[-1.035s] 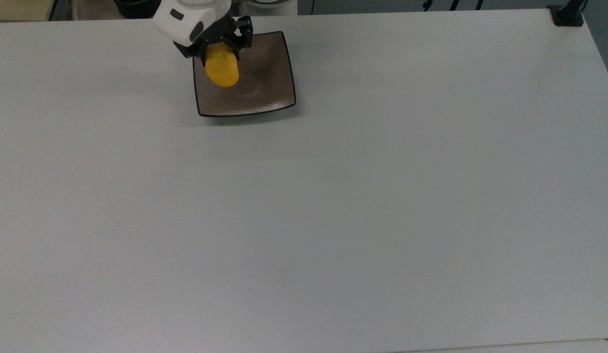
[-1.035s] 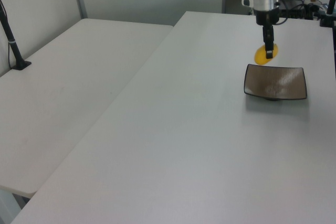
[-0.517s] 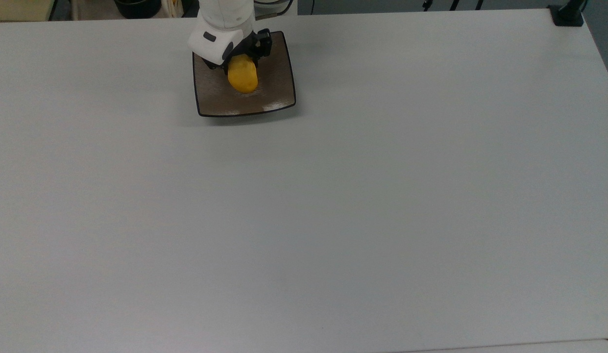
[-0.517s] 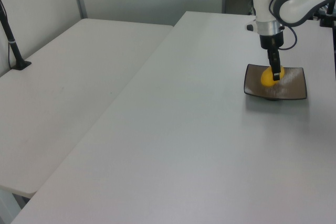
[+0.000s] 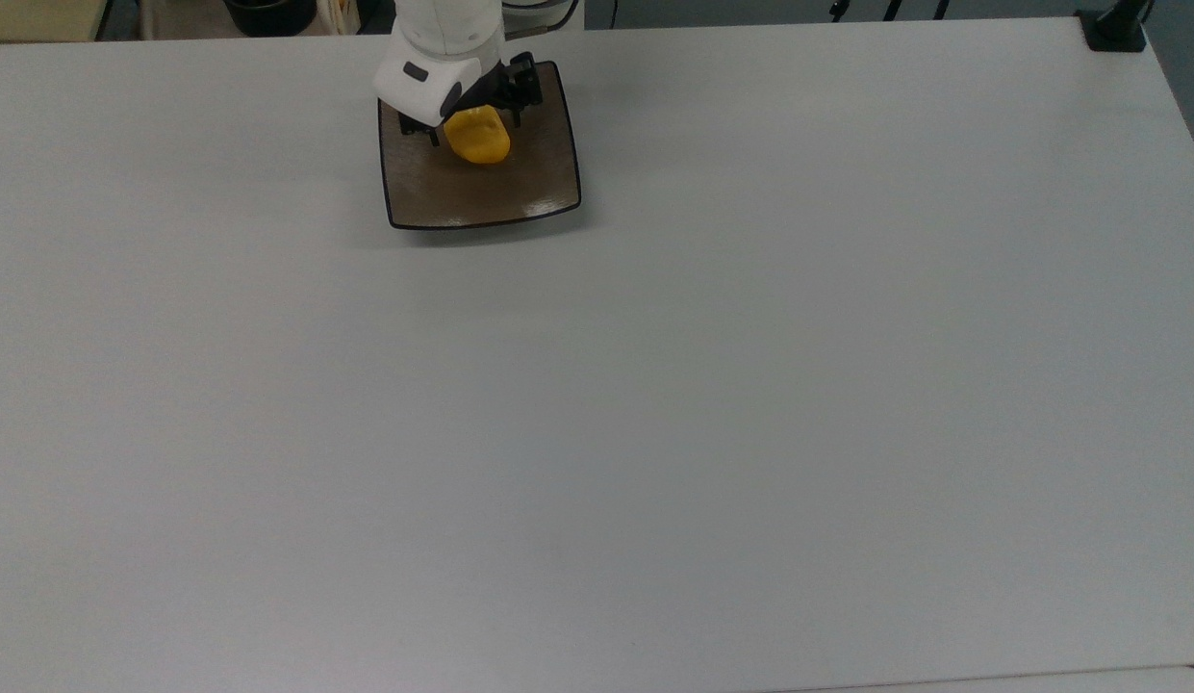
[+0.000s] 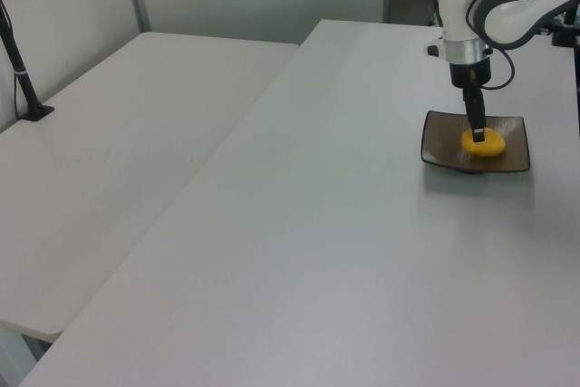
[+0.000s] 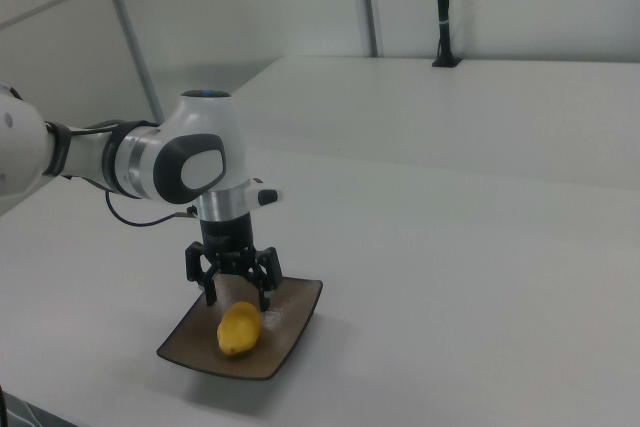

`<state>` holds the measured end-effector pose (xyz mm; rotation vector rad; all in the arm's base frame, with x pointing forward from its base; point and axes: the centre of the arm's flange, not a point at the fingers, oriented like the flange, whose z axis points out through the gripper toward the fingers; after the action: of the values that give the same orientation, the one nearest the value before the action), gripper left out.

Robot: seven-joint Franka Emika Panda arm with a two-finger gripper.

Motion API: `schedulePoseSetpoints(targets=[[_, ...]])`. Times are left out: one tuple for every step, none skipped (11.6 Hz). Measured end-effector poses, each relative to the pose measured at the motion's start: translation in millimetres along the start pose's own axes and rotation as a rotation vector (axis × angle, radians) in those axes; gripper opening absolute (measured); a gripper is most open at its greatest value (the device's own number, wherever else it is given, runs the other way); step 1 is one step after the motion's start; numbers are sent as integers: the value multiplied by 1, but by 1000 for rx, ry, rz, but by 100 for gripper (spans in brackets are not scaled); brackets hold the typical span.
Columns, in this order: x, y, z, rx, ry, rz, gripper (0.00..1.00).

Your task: Put potatoes on a ceramic plate

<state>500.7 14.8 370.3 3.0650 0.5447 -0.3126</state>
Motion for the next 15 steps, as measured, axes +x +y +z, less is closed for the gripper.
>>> schedulePoseSetpoints(targets=[[2,-4,-6,-5,11,9,100],[4,-6,-18,-10,25,33,100],[8,-8,-40,-17,44,67,100],[14,-13,-69,-27,77,106,100],[18,-20,-101,-36,117,149,100],[19,-24,-134,-40,148,189,100],[17,-25,-163,-42,167,216,100],[14,-25,-189,-44,188,235,100],[9,-25,-212,-44,204,258,100],[3,-26,-232,-41,205,283,100],[-3,-27,-248,-35,201,313,100],[-6,-28,-257,-32,209,321,100],[-6,-27,-259,-31,214,324,100],[-5,-26,-259,-31,219,325,100],[-4,-27,-258,-25,220,324,100]])
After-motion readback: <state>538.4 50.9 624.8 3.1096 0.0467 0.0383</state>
